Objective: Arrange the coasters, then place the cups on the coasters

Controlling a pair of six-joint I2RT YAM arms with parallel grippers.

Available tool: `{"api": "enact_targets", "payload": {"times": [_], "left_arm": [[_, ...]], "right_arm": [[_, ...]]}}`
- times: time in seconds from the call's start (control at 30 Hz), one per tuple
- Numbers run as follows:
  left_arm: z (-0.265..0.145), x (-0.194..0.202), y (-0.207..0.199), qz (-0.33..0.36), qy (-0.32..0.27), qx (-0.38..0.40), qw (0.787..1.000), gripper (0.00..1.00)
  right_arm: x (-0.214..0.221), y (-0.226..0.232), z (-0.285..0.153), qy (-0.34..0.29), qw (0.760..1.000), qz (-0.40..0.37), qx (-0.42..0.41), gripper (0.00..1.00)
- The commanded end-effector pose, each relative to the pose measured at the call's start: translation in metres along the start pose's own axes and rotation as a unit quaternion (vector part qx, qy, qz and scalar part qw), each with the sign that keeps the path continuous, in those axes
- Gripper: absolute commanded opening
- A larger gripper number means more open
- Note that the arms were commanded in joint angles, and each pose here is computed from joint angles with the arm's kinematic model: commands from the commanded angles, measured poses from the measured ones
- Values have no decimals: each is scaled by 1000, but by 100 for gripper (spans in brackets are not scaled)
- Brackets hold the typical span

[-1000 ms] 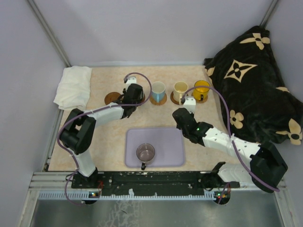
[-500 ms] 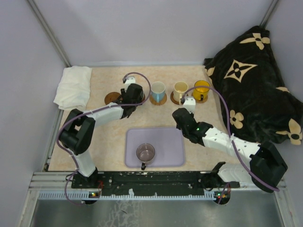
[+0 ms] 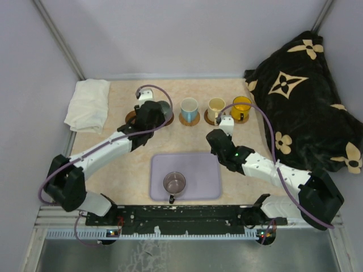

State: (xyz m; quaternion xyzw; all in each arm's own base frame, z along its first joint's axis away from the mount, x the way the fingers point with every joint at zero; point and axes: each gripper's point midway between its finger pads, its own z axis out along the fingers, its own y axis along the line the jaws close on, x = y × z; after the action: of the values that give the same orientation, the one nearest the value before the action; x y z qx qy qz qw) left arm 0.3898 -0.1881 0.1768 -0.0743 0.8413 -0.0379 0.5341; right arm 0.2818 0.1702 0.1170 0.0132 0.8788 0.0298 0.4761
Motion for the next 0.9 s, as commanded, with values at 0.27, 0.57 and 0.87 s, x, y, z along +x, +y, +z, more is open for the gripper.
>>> {"api": "enact_targets", "payload": {"times": [0.27,0.57,0.87], "left_arm": [[-130,70,-3,-9,97,135,986,65],[-196,112,-16,10,146,210,967,71],[-239,164,-31,91,220,215,947,72]], "right_arm": [[-8,21,-1,-10,999,27,-44,19],[3,36,6,15,997,23,-71,19],[3,36,5,14,997,22,-73,19]]}}
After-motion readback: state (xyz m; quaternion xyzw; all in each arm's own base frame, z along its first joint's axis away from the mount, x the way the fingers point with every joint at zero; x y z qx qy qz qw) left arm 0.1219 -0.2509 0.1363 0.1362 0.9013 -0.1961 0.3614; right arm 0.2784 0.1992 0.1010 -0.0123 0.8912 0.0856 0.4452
